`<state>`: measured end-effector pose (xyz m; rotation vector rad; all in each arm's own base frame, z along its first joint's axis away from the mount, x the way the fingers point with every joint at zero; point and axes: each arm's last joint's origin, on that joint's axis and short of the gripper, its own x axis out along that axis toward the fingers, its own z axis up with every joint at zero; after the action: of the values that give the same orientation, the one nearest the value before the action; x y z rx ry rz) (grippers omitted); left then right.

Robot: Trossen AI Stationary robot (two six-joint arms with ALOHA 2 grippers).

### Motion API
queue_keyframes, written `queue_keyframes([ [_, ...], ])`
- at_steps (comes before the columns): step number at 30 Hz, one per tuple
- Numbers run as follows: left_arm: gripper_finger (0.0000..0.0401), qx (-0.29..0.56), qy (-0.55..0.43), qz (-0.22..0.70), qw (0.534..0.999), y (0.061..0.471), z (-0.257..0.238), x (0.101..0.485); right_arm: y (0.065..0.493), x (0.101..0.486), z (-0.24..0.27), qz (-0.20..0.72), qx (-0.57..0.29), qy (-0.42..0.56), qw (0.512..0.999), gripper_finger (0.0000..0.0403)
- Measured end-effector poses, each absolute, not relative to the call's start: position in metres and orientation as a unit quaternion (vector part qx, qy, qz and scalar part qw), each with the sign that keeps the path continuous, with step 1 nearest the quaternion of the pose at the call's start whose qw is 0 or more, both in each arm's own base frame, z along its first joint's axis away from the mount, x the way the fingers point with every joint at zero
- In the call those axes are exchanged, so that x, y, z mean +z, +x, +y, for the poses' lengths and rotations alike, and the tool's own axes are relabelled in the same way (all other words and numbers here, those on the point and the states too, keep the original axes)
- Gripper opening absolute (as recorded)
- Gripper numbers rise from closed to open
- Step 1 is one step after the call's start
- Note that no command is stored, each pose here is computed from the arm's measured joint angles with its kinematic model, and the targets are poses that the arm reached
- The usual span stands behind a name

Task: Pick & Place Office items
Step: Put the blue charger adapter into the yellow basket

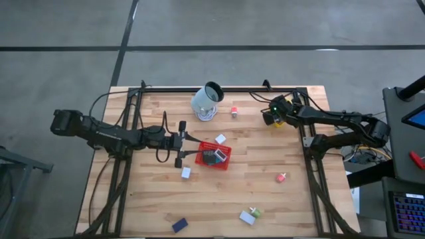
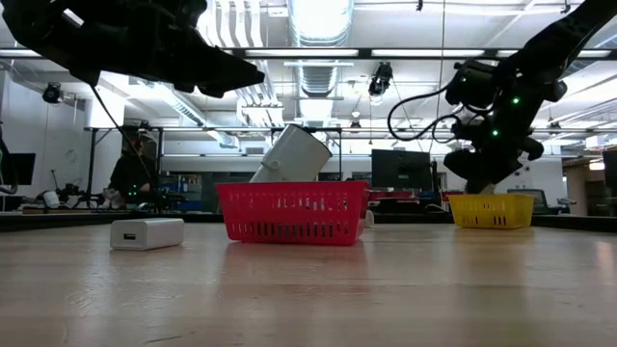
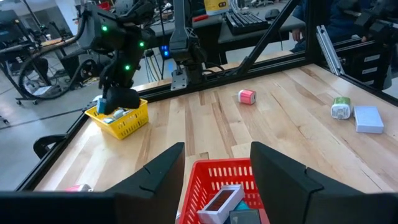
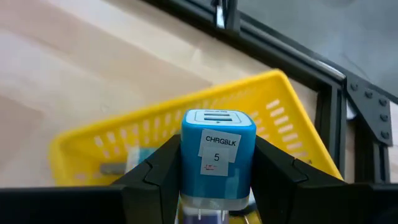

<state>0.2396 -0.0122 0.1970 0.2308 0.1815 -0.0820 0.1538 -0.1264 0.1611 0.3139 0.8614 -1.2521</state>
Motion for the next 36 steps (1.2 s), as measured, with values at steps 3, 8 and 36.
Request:
queue_keyframes([
  [3, 0.0186, -0.041, 0.115, 0.090, 0.988, 0.2396, -0.0122, 0.1971, 0.1513, 0.1590, -0.1246, 0.406, -0.563, 0.142, 0.706, 0.0142],
  [8, 0.0186, -0.041, 0.115, 0.089, 0.989, 0.2396, -0.0123, 0.1973, 0.1512, 0.1574, -0.1232, 0.418, -0.543, 0.150, 0.713, 0.0142],
  [36, 0.0186, -0.040, 0.115, 0.087, 0.989, 0.2398, -0.0123, 0.1978, 0.1462, 0.1530, -0.1231, 0.443, -0.512, 0.183, 0.713, 0.0142],
])
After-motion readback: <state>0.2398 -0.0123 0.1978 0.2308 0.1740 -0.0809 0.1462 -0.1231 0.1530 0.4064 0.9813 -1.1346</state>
